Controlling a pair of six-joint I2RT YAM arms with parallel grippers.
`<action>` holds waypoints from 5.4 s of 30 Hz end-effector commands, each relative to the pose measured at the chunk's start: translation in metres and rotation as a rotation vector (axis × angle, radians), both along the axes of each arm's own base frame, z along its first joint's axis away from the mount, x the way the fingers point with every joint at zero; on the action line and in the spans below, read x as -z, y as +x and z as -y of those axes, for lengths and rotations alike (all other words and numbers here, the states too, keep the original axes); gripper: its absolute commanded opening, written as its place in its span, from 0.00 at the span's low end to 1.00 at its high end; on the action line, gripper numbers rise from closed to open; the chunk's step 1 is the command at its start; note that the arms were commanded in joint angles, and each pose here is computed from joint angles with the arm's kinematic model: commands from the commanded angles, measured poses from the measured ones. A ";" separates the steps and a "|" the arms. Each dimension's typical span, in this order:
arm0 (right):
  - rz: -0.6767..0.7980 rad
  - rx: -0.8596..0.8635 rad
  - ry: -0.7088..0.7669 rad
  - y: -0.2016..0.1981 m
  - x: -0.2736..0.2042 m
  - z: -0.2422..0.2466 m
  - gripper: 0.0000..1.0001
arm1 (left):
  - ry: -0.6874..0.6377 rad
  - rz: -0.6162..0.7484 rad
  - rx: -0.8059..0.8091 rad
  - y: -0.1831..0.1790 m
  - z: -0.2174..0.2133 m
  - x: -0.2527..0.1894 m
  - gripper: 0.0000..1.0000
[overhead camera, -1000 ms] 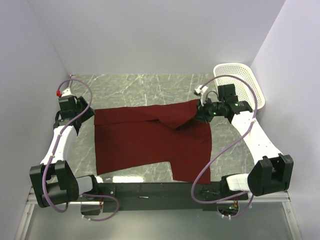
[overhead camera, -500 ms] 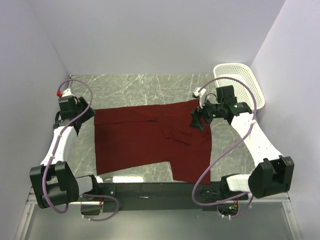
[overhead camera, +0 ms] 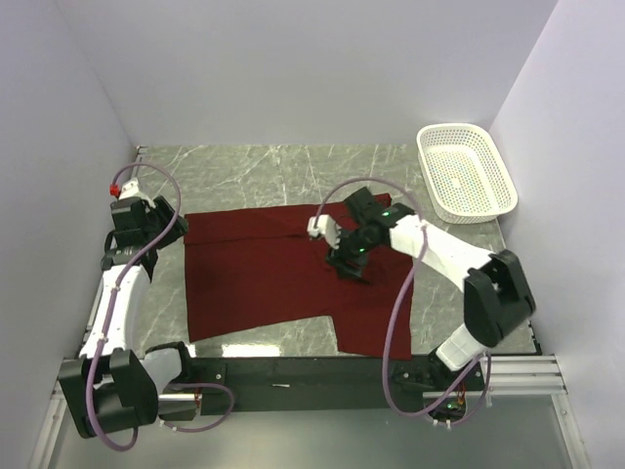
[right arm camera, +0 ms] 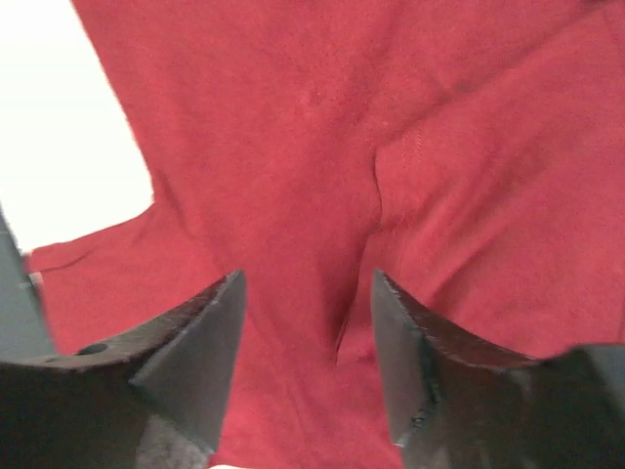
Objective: Fold and stack the t-shirts
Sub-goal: Fold the tshirt
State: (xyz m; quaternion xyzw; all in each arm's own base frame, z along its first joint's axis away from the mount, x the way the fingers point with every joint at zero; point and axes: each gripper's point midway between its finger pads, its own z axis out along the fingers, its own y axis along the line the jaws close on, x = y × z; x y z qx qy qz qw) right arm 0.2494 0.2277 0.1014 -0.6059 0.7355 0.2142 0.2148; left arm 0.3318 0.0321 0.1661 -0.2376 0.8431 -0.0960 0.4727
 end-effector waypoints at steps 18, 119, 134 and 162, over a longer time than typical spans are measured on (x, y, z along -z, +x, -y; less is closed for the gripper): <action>0.074 0.115 -0.216 0.055 0.064 -0.044 0.56 | 0.001 0.042 0.045 -0.006 0.008 -0.009 0.60; -0.148 1.390 0.136 0.280 0.040 0.174 0.10 | -0.009 0.020 0.055 -0.006 0.010 -0.003 0.59; 0.021 1.035 0.084 0.210 -0.046 0.170 0.86 | 0.029 0.135 0.006 -0.003 0.001 -0.041 0.65; 0.218 -0.210 0.262 -0.079 -0.012 0.064 0.91 | -0.530 -0.661 -0.375 -0.164 0.066 0.069 0.84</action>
